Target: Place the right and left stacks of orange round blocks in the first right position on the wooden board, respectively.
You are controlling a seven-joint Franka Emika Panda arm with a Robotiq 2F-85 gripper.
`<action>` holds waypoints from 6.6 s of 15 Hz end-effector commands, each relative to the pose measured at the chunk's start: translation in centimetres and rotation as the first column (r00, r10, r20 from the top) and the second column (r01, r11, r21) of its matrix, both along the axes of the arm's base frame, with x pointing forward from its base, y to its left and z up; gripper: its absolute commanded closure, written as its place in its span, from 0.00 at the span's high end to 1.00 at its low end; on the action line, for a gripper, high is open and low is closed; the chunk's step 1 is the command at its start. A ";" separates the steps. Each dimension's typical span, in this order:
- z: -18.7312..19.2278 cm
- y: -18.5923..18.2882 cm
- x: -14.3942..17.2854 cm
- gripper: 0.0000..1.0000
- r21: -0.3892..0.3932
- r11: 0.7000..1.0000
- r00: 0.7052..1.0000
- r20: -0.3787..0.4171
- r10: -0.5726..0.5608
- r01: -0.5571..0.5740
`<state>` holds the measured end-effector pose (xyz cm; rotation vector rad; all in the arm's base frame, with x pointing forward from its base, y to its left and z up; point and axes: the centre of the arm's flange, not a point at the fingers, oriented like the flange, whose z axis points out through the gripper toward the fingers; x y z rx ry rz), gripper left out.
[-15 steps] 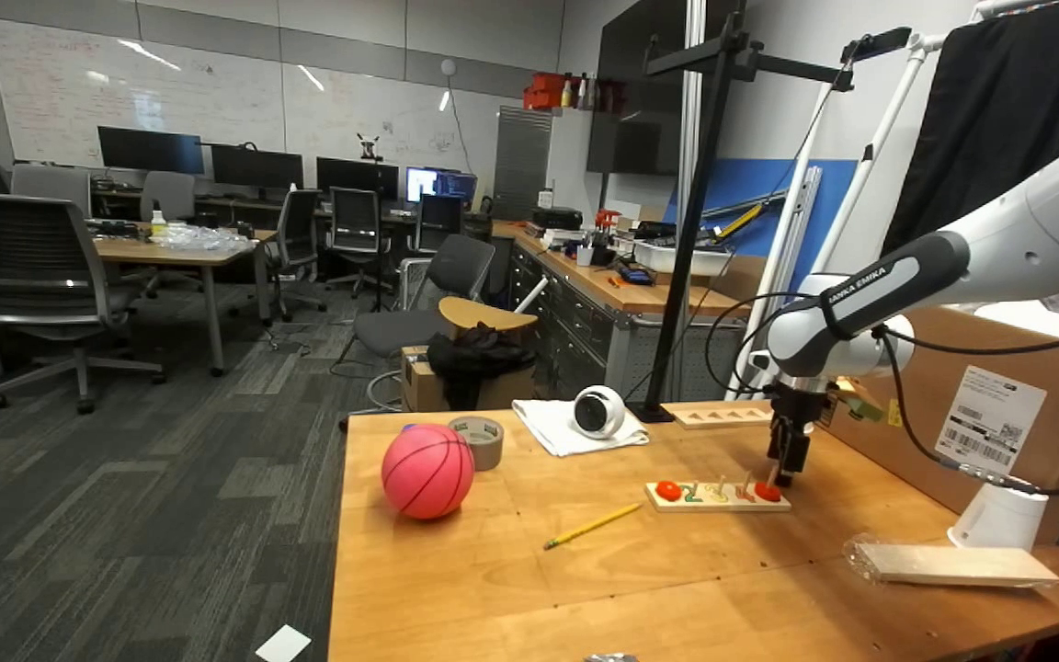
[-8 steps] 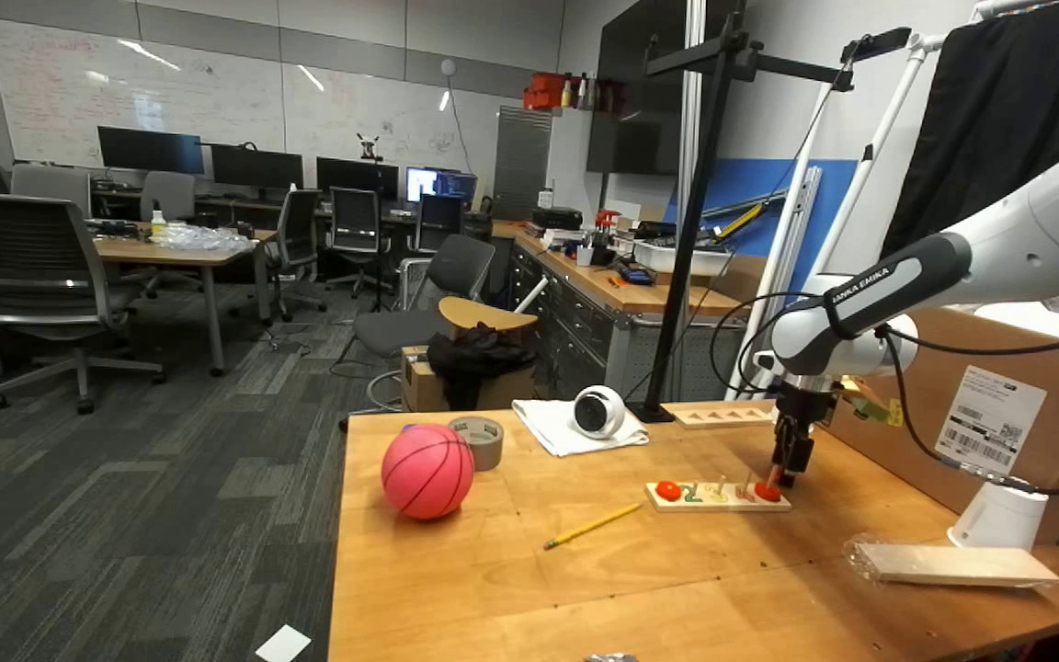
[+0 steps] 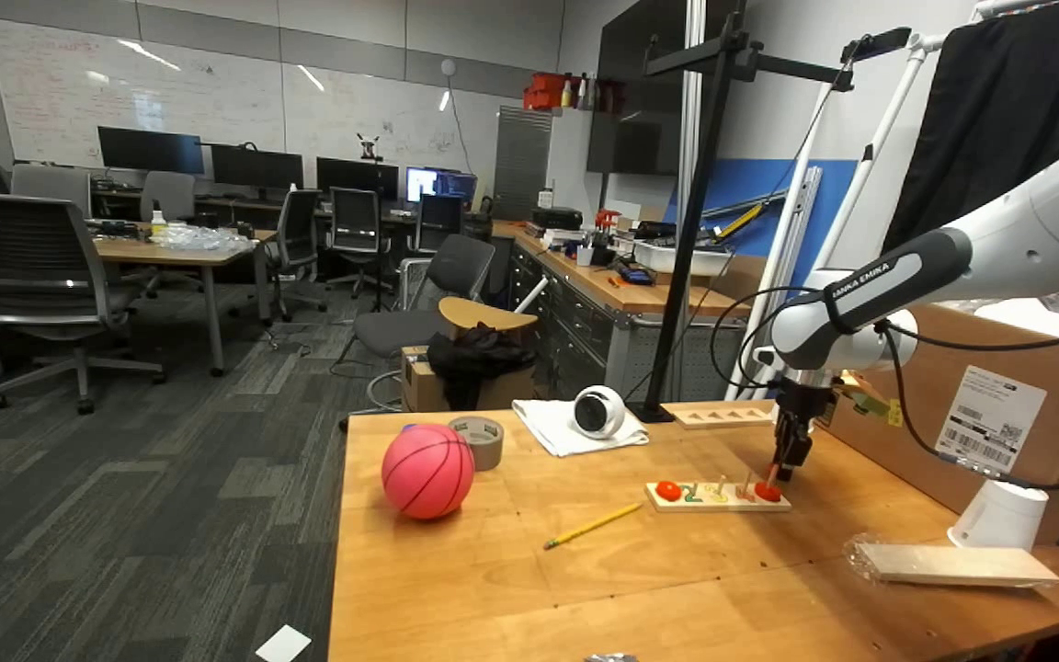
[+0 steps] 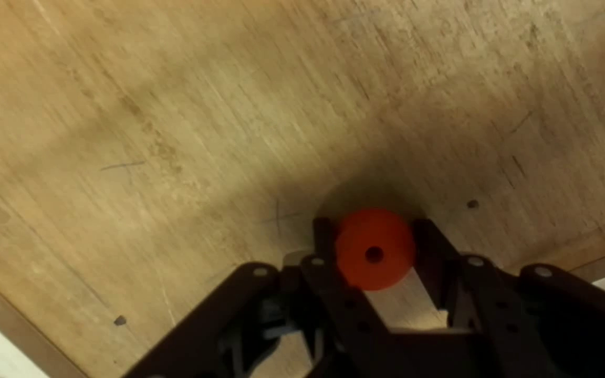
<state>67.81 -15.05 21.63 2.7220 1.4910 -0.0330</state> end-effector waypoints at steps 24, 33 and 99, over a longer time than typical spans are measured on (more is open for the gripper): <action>10.7 7.7 -9.4 0.16 -0.035 0.996 0.992 0.098 0.082 -0.079; 9.2 11.7 -8.7 0.16 -0.055 0.990 0.989 0.074 0.131 -0.127; 6.4 9.6 -7.2 0.16 -0.035 0.993 0.993 0.034 0.115 -0.114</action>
